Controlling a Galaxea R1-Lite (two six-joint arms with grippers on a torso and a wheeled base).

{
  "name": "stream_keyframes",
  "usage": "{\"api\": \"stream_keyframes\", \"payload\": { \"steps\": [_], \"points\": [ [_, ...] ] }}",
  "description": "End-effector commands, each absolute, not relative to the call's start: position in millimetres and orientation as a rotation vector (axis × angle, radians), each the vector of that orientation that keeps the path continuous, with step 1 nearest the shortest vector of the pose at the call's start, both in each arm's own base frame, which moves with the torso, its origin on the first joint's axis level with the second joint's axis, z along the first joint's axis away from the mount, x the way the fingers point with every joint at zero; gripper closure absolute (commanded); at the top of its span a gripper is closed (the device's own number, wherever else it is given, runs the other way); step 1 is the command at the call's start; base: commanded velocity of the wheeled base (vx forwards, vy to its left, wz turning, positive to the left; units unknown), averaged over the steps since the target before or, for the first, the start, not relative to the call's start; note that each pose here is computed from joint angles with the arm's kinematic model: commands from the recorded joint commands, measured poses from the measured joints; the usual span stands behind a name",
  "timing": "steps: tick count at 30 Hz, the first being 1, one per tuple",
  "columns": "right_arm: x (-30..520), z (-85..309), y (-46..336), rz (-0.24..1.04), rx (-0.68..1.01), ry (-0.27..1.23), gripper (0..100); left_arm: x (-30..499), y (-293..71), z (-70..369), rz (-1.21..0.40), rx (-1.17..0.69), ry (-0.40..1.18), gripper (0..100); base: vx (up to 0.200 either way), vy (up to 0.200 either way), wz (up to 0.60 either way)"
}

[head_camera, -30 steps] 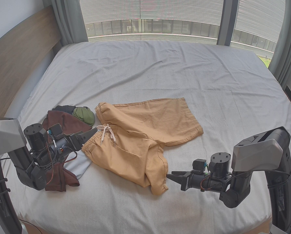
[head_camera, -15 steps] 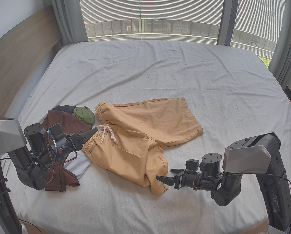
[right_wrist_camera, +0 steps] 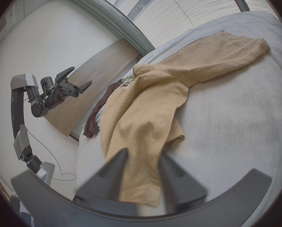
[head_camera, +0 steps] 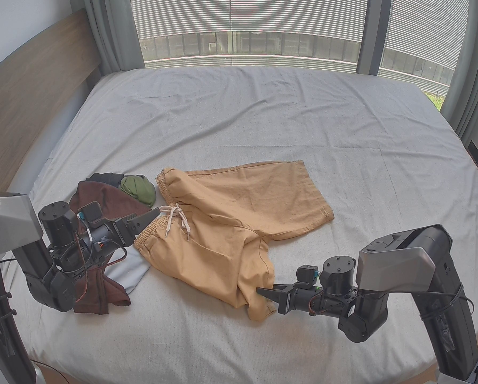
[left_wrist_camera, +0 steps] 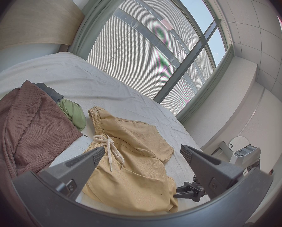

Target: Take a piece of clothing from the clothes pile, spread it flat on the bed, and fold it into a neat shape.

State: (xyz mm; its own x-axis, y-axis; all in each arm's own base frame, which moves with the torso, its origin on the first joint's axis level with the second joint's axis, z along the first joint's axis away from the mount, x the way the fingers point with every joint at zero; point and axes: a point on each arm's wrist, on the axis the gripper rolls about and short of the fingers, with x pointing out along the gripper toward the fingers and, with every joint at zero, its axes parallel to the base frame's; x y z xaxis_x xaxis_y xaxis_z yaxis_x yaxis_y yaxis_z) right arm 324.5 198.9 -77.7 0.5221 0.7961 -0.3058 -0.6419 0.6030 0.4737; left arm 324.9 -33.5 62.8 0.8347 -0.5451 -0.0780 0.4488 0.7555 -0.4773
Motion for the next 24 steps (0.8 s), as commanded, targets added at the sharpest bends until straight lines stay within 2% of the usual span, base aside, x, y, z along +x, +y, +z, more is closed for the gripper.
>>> {"api": "stream_keyframes", "payload": {
  "steps": [1,8,15,24],
  "points": [
    [317,-79,195,0.877,0.319,0.539,100,325,-33,63,-0.547,-0.462,0.218,0,0.000,0.000,0.00],
    [302,-56,179,0.856,0.322,0.560,100,325,-33,63,-0.547,-0.462,0.216,0,0.000,0.000,0.00],
    [310,-21,162,0.815,0.343,0.466,100,325,-33,65,-0.547,-0.461,0.210,0,0.000,0.000,0.00],
    [332,-13,141,0.730,0.360,0.391,100,324,-33,68,-0.549,-0.460,0.202,0,0.000,0.000,0.00]
  ]
}}
